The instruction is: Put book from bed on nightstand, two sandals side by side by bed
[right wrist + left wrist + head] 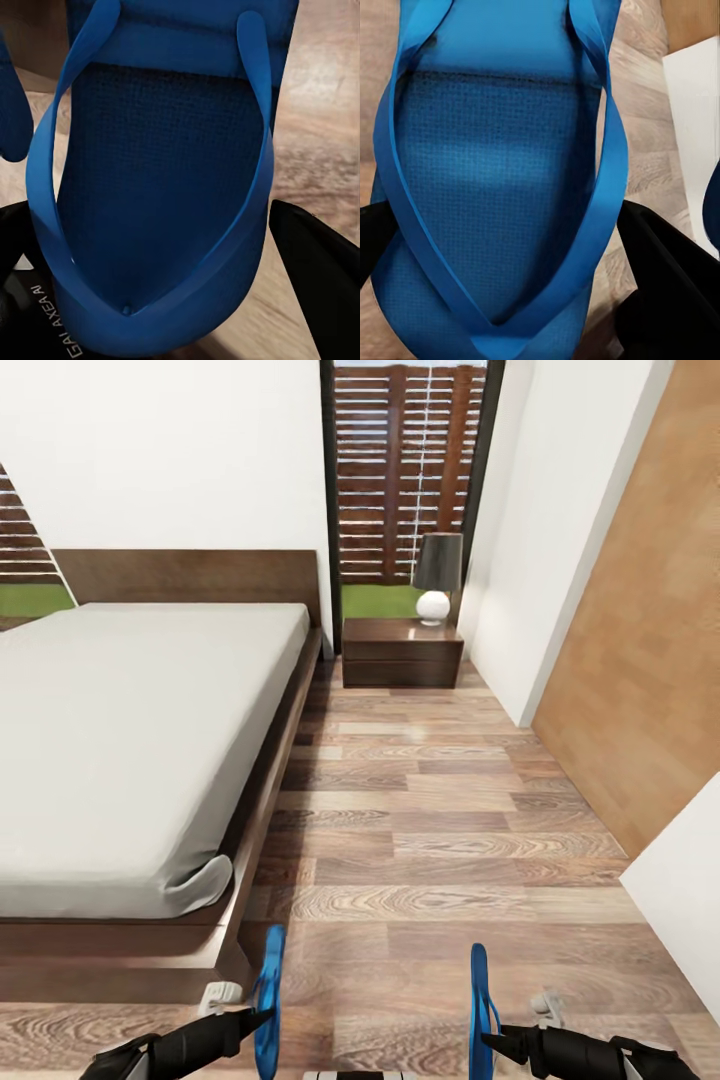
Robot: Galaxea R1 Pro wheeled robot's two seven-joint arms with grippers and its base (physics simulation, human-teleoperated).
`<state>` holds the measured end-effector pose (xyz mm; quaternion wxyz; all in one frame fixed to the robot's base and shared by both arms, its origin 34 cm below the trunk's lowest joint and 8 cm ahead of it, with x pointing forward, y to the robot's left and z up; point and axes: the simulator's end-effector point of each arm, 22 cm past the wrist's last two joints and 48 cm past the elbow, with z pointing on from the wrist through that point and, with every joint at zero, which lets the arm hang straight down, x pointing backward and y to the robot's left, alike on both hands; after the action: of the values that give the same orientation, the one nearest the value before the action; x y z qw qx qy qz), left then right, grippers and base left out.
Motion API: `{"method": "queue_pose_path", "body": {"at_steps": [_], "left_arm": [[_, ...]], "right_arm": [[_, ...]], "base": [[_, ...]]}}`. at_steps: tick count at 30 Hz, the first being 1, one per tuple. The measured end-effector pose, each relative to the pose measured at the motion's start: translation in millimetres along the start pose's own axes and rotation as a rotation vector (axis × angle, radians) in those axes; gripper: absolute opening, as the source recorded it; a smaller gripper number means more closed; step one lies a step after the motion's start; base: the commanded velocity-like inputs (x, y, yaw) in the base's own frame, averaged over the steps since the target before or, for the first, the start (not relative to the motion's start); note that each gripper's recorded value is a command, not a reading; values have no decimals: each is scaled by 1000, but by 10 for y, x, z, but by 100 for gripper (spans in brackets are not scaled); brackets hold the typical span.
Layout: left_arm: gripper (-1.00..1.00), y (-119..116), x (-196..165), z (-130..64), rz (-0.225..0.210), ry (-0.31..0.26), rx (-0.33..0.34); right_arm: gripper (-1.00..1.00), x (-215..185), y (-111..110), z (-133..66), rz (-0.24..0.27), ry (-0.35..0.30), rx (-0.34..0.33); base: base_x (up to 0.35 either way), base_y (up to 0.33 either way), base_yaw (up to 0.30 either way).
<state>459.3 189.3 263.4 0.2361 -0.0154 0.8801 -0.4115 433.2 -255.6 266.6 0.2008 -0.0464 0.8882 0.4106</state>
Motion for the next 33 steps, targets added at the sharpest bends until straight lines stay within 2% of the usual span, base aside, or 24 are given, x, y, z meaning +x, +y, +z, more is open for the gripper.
{"method": "queue_pose_path", "body": {"at_steps": [5, 15, 33], "left_arm": [[-100, -103, -12, 15, 38, 10, 16], [-100, -224, -165, -35, 73, -16, 26], [-100, -427, -425, -143, 126, -65, 41]], "right_arm": [[-100, -73, 43, -30, -15, -13, -2], [-100, -231, 141, -98, -48, -42, -6], [-100, -484, 315, -223, -104, -91, -12]], "base": [[0, 0, -15], [0, 0, -202], [0, 0, -10]]}}
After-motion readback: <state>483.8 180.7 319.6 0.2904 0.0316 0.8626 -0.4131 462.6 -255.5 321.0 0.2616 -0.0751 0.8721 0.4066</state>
